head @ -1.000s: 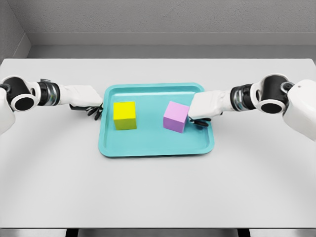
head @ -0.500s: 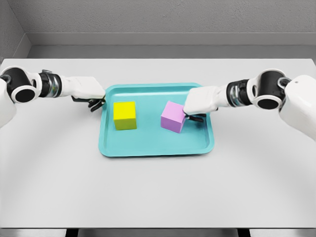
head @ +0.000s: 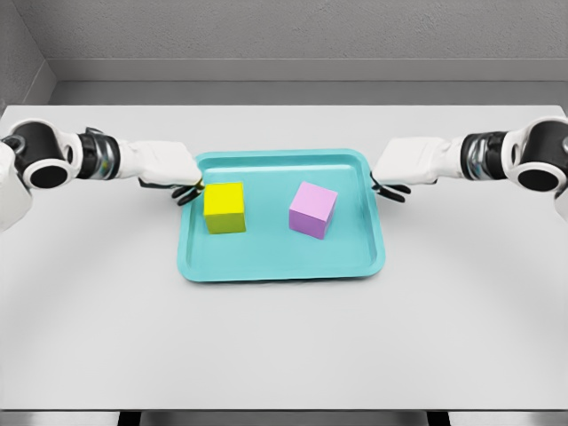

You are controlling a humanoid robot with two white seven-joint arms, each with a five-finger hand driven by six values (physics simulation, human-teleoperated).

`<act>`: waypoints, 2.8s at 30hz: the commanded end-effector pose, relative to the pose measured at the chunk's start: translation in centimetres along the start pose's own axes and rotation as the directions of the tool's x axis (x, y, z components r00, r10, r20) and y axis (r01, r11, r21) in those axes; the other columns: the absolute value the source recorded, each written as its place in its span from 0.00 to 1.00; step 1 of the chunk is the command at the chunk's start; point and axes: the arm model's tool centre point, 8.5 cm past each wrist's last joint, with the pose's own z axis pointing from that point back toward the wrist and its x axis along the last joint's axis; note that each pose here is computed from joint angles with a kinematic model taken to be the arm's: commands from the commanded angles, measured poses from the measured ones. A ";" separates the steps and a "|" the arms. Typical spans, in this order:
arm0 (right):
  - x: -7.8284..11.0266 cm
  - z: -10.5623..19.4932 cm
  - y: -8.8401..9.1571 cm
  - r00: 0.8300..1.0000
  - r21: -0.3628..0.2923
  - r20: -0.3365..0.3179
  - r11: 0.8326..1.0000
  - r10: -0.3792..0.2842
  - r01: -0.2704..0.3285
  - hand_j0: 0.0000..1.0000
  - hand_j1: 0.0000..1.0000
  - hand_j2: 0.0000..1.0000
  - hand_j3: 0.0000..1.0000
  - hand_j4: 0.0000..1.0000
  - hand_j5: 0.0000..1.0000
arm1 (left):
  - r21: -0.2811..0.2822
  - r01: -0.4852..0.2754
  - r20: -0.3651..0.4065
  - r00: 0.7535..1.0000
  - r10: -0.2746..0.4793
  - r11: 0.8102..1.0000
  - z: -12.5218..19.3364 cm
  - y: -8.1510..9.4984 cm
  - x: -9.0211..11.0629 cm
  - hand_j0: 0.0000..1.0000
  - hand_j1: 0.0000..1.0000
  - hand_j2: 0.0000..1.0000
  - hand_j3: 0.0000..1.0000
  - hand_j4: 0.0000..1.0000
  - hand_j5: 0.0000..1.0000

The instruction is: Push two cubes

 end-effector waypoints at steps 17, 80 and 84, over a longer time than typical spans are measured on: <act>2.8 -4.1 1.0 0.995 0.064 0.097 0.998 0.009 -0.016 0.00 0.00 0.00 0.00 0.00 0.00 | 0.007 0.007 0.026 1.000 -0.007 1.000 -0.7 0.3 0.9 0.14 0.14 0.14 0.14 0.14 0.14; -5.9 7.5 2.4 0.964 -0.105 -0.215 0.985 -0.159 0.139 0.06 0.06 0.06 0.06 0.06 0.06 | 0.431 -0.601 -0.128 0.698 0.705 0.673 14.8 -9.8 -12.4 1.00 1.00 1.00 1.00 1.00 1.00; -7.5 12.1 2.0 0.934 -0.240 -0.255 0.952 -0.251 0.190 1.00 1.00 1.00 1.00 1.00 1.00 | 0.426 -0.607 -0.114 0.699 0.706 0.670 14.0 -9.8 -12.2 1.00 1.00 1.00 1.00 1.00 1.00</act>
